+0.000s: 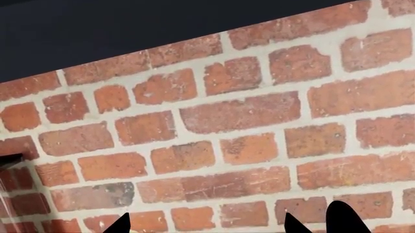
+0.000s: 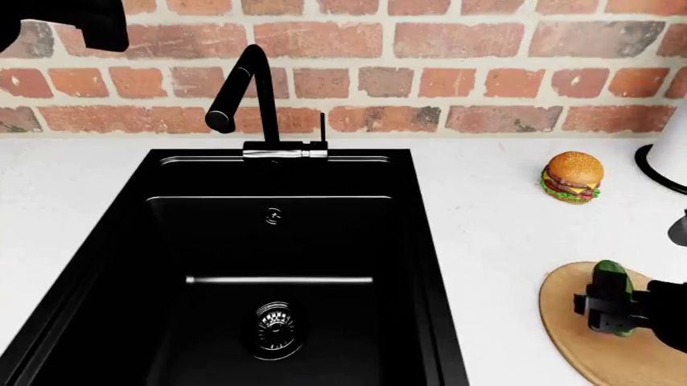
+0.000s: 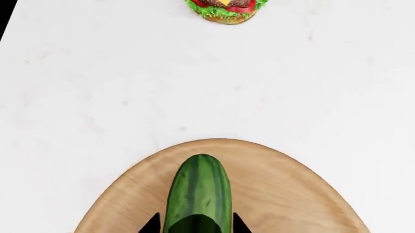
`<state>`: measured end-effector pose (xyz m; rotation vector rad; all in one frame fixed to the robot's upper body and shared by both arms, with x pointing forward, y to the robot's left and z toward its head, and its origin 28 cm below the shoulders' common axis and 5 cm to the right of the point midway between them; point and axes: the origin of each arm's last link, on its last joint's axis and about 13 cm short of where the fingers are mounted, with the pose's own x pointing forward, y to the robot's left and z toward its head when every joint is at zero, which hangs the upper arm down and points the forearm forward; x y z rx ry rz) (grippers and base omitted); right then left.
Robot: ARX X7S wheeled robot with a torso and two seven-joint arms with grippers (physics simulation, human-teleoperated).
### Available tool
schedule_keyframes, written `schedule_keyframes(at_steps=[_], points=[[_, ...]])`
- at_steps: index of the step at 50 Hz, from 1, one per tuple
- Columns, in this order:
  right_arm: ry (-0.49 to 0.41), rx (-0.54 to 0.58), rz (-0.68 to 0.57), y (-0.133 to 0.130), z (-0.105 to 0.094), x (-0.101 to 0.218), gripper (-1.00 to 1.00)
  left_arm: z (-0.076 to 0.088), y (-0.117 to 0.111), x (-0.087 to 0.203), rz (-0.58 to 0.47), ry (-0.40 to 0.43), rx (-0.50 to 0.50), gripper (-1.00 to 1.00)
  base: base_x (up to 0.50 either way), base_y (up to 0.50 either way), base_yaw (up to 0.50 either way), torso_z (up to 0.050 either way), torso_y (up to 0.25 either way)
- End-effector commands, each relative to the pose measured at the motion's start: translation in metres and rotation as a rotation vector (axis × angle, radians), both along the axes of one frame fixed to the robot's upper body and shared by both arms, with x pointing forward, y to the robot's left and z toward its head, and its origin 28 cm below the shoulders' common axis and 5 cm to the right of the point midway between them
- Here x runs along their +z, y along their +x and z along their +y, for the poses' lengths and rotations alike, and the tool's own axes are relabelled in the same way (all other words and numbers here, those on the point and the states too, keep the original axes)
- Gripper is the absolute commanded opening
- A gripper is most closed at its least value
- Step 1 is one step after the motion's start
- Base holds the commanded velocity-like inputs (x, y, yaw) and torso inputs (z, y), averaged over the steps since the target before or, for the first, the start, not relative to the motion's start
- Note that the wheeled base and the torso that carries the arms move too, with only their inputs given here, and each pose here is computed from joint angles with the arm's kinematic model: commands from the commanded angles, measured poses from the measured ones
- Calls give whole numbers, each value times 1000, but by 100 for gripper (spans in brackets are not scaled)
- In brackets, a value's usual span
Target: Pick the pickle from the counter and place it in the sink. Then turn on the sink faucet.
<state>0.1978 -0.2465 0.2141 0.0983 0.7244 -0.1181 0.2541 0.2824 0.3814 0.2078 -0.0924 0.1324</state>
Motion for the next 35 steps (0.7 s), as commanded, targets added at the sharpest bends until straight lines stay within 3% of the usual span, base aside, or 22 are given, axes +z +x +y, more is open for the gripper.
schedule_keyframes(at_steps=[1,8,14,29,35], points=[[-27,43,-60,4,6,22,-100,0,-1,0,-1,-3,0,100,0,0,0,0,0],[-51,143,-146,17,23,54,-100,0,0,1,-2,-6,-2,100,0,0,0,0,0],[-45,284,-218,36,51,71,-100,1,1,-2,2,-10,-1,100,0,0,0,0,0],[-56,594,-210,90,124,84,-100,1,4,-7,13,-10,-4,100,0,0,0,0,0],[-39,662,-194,101,141,74,-100,1,5,-8,14,-10,-3,100,0,0,0,0,0]])
